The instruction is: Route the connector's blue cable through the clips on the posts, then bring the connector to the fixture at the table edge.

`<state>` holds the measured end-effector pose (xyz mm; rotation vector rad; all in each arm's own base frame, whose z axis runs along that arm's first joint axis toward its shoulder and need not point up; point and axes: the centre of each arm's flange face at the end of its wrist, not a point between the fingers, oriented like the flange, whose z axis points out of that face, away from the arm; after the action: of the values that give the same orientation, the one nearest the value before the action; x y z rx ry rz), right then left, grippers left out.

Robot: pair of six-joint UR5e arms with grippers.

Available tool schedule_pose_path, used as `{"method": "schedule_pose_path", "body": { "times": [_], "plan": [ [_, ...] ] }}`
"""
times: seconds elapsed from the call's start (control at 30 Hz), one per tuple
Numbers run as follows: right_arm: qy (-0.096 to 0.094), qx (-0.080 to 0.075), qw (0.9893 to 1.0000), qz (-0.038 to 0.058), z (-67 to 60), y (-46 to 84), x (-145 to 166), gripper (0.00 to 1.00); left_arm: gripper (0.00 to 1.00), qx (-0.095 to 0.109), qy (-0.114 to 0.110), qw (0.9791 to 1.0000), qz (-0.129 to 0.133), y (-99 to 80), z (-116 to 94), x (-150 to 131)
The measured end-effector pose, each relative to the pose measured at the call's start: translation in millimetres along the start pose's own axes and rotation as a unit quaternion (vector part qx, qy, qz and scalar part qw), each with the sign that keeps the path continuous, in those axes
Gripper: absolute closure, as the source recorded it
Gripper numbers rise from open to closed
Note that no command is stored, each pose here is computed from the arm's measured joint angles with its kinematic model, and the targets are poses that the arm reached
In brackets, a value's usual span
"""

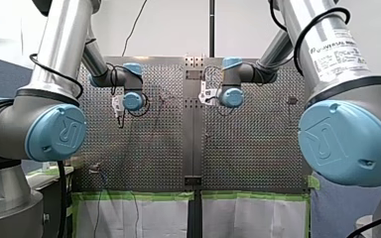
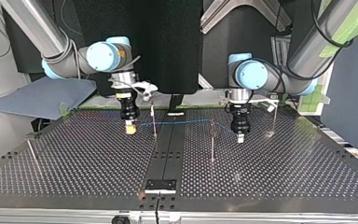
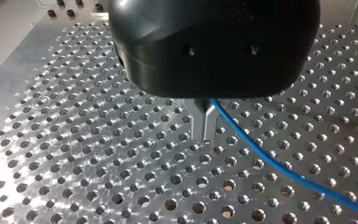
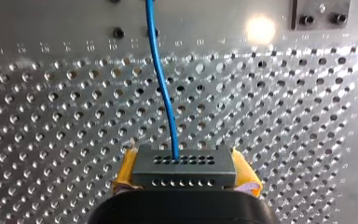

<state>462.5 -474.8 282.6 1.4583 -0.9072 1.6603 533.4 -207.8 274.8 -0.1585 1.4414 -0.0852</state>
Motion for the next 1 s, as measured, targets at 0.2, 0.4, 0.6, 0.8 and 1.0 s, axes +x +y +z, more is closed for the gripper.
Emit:
{"method": "schedule_pose_path", "body": {
  "times": [0.2, 0.4, 0.6, 0.8, 1.0],
  "plan": [
    [0.001, -0.009, 1.0000, -0.0016, 4.4, 12.4, -1, 1.00, 1.00, 0.004, 0.000, 1.0000, 0.000, -0.9, 0, 0],
    [0.001, -0.010, 1.0000, -0.0014, 8.3, 19.5, -2, 1.00, 1.00, 0.007, -0.001, 1.0000, -0.001, -1.2, 1, -1],
    [0.001, -0.007, 1.0000, -0.0011, 9.5, 21.3, -2, 1.00, 1.00, 0.007, -0.001, 1.0000, -0.002, 0.4, 2, -1],
    [0.000, -0.003, 1.0000, -0.0011, 9.6, 20.7, -3, 1.00, 0.58, 0.019, 0.001, 0.9998, -0.004, -1.2, 2, -1],
    [-0.002, -0.002, 1.0000, -0.0016, 9.2, 20.6, -3, 1.00, 0.00, 0.017, 0.009, 0.9998, -0.004, 0.3, 1, 1]
  ]
}}
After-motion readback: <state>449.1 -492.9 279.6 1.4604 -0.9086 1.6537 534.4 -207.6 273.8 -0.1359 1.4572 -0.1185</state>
